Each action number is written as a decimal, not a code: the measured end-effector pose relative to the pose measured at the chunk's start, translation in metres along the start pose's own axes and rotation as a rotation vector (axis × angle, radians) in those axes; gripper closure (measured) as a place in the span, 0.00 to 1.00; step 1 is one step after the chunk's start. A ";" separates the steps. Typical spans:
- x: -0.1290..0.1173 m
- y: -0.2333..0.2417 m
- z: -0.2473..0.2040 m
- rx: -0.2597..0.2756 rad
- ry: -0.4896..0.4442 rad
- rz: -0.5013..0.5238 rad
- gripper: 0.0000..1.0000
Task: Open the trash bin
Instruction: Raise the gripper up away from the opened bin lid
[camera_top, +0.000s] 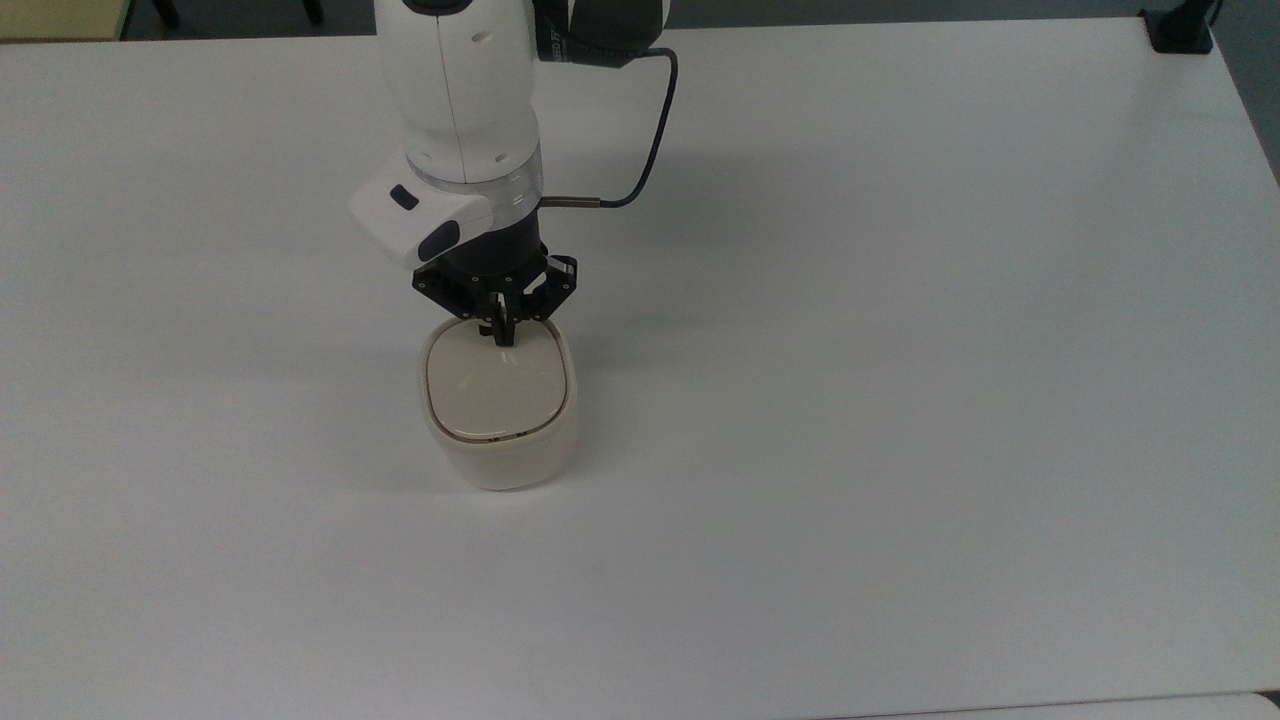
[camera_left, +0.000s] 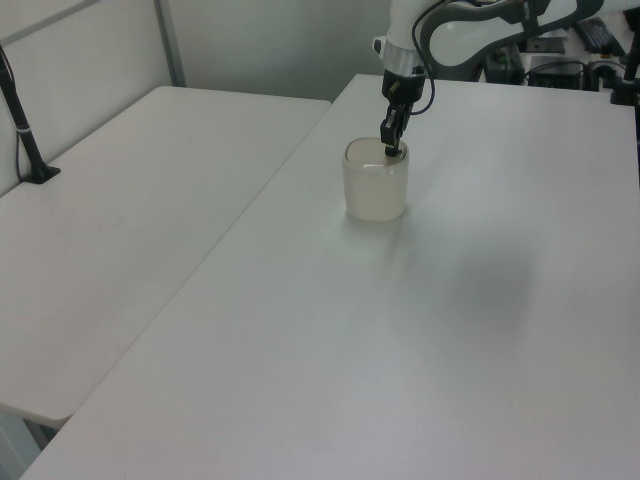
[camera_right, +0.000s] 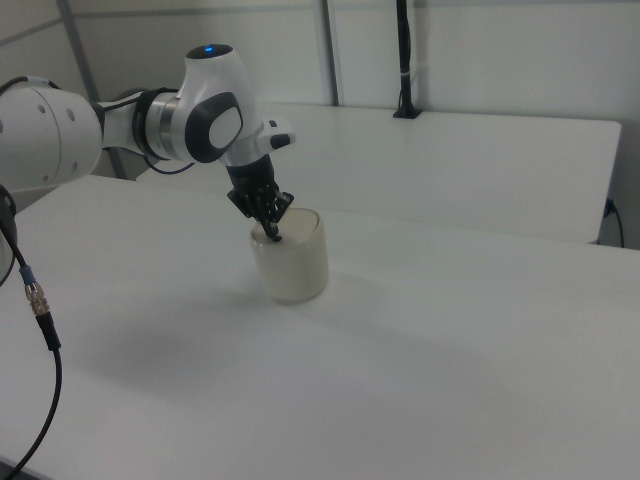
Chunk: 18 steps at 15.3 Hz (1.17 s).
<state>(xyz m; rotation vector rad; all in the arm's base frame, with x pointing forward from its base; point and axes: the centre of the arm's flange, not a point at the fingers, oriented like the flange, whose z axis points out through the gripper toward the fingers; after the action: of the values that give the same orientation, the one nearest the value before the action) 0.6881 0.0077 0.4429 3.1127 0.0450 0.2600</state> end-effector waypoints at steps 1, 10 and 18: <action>0.000 0.000 0.000 0.000 0.000 0.000 0.93; -0.021 -0.001 -0.070 -0.010 -0.084 0.013 0.90; -0.074 -0.005 -0.191 -0.025 -0.090 0.015 0.85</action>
<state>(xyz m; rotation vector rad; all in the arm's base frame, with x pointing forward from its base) 0.5831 0.0137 0.6189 3.0961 0.0172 0.1189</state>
